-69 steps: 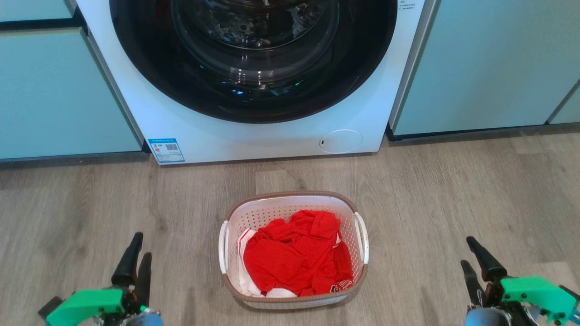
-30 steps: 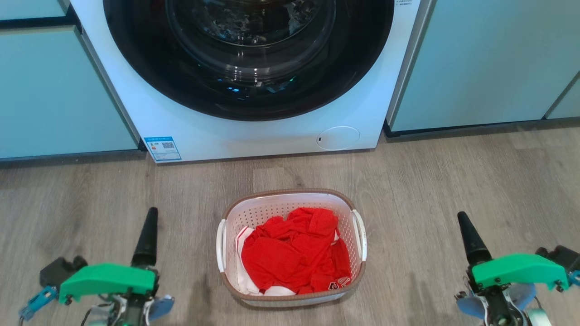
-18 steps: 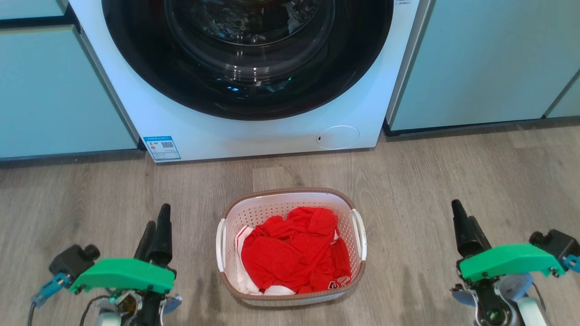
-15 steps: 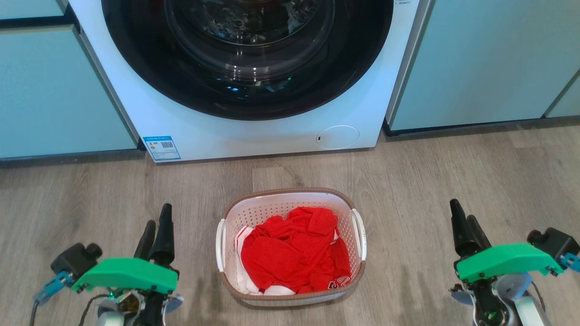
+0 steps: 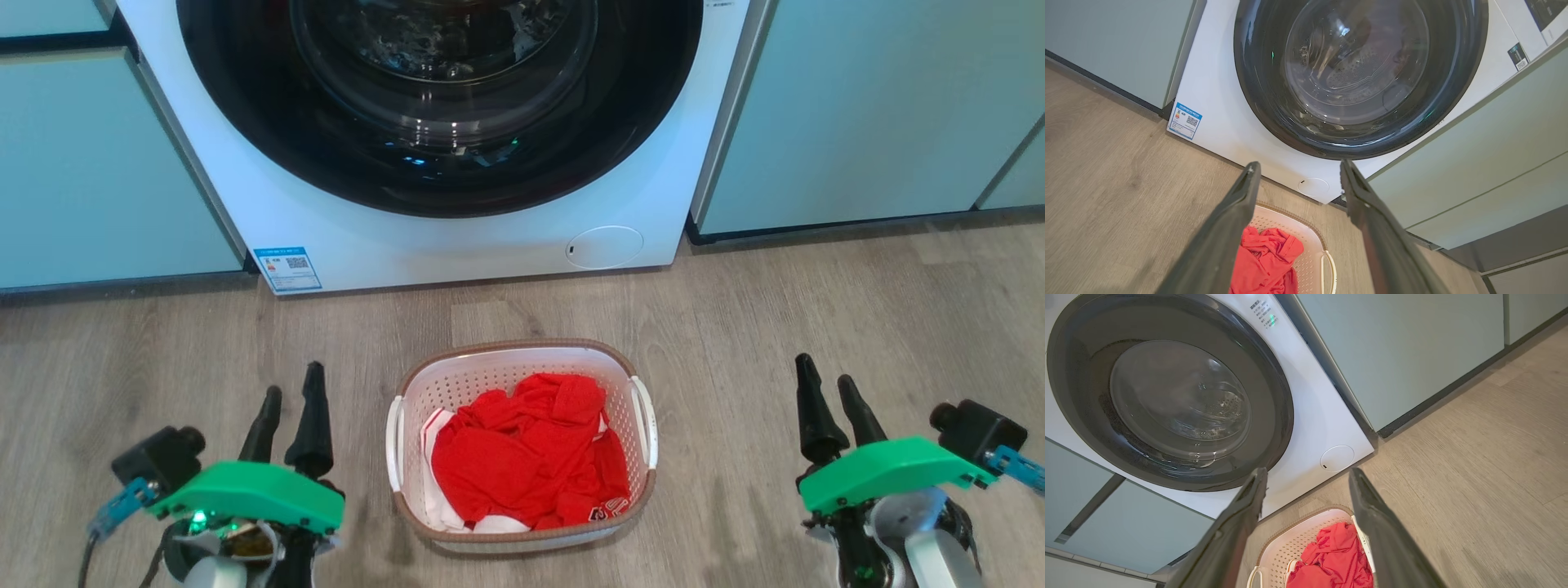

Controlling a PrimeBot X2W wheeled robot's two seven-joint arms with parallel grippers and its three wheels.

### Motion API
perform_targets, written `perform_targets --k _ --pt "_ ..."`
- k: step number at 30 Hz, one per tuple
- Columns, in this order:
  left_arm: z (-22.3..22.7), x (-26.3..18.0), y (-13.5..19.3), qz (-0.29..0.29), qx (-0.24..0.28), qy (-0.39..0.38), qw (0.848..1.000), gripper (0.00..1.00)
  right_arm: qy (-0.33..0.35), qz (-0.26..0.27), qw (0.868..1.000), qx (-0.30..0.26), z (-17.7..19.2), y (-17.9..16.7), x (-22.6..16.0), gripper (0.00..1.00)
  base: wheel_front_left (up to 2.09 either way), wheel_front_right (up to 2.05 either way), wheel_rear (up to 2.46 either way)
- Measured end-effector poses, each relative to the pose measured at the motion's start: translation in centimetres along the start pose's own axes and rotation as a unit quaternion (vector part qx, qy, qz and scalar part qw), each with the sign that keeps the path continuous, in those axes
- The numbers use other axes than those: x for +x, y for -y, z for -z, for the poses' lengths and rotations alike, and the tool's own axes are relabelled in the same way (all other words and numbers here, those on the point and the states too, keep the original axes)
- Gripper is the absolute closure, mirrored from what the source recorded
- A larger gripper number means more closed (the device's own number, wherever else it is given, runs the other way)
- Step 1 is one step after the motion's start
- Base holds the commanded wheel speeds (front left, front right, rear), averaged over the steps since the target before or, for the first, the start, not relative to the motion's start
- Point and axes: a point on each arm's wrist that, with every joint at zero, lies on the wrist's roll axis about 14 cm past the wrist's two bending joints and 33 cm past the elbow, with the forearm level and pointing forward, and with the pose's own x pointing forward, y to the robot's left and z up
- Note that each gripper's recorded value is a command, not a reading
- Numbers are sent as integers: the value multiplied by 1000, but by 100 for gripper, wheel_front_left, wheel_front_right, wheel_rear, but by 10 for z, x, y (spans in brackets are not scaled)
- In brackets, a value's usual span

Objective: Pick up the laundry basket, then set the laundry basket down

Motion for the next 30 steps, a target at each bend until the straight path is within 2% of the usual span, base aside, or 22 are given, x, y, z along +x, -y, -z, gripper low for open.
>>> perform_targets --k 15,30 --pt "-2 -2 11 16 97 18 995 0 2 -23 996 -86 2 -11 -2 0 0 0 0" --pt "2 -10 14 24 179 29 983 0 7 -48 986 -162 6 -22 -4 0 0 0 0"
